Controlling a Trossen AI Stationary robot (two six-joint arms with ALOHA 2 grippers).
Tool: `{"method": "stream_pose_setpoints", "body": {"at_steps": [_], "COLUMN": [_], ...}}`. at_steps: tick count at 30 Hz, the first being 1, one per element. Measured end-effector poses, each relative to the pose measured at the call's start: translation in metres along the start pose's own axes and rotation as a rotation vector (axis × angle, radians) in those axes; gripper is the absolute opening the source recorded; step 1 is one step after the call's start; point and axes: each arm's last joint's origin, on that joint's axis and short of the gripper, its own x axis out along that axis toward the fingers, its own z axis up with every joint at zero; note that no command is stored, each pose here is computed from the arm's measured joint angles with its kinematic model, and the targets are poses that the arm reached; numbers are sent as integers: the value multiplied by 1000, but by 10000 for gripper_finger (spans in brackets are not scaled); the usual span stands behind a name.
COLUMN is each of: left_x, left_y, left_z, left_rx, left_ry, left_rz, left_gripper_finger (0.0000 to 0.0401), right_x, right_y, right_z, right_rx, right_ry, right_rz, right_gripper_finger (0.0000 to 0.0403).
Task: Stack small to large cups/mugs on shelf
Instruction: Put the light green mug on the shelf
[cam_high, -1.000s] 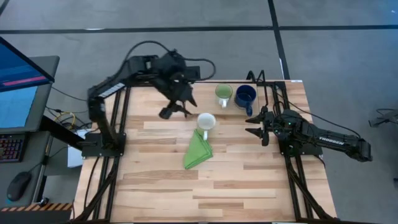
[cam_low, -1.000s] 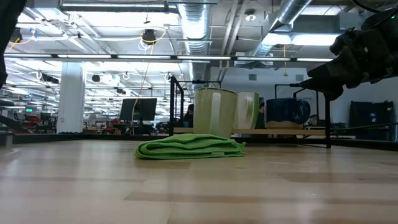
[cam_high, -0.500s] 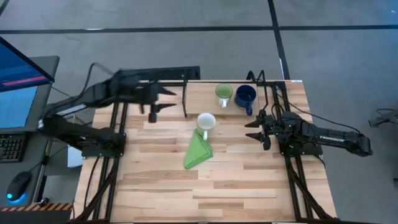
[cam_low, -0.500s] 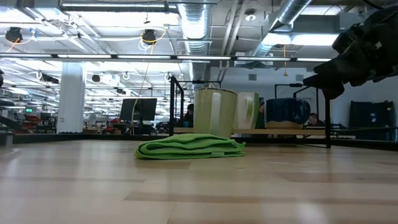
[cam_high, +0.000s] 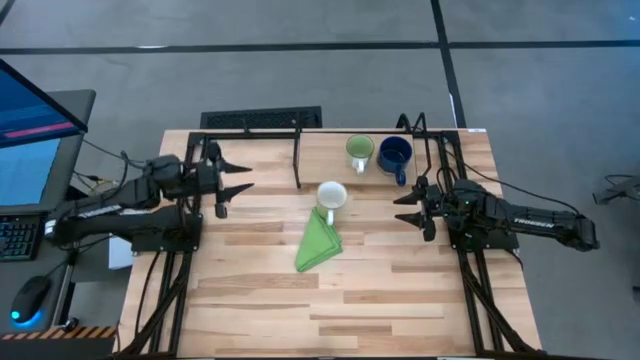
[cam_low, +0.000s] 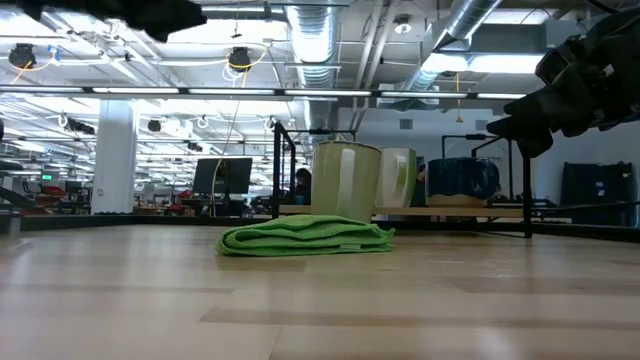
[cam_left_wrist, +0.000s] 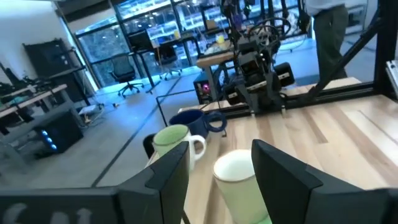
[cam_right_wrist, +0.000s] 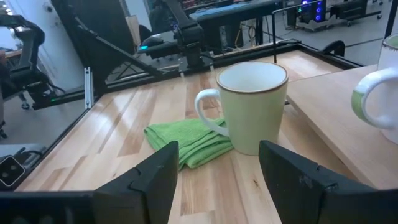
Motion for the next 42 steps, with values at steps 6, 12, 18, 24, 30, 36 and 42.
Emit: {"method": "stream_pose_setpoints", "body": {"at_steps": [6, 12, 18, 24, 30, 36, 42], "left_x": [-13, -21, -27, -29, -28, -27, -27], "left_y": [-9, -16, -21, -26, -29, -30, -30], "left_z": [-35, -65, -88, -106, -123, -126, -126], "left_rx": [-47, -91, -124, -130, -155, -159, -137], "left_ry": [-32, -43, -46, -49, -40, -36, -31], "left_rz": [58, 122, 181, 197, 217, 213, 213], "left_gripper_finger": [166, 166, 166, 166, 166, 166, 166], "right_x": [0, 0, 0, -1, -7, -13, 0], "right_y": [0, 1, 1, 2, 9, 15, 16], "right_z": [0, 1, 1, 8, 36, 64, 98], "right_rx": [-1, -3, -2, -12, -43, -18, -59], "right_ry": [0, -6, -7, -40, -106, 3, 100], "right_rz": [4, 5, 5, 11, 75, 83, 74], "right_gripper_finger": [246, 246, 246, 246, 246, 246, 246]}}
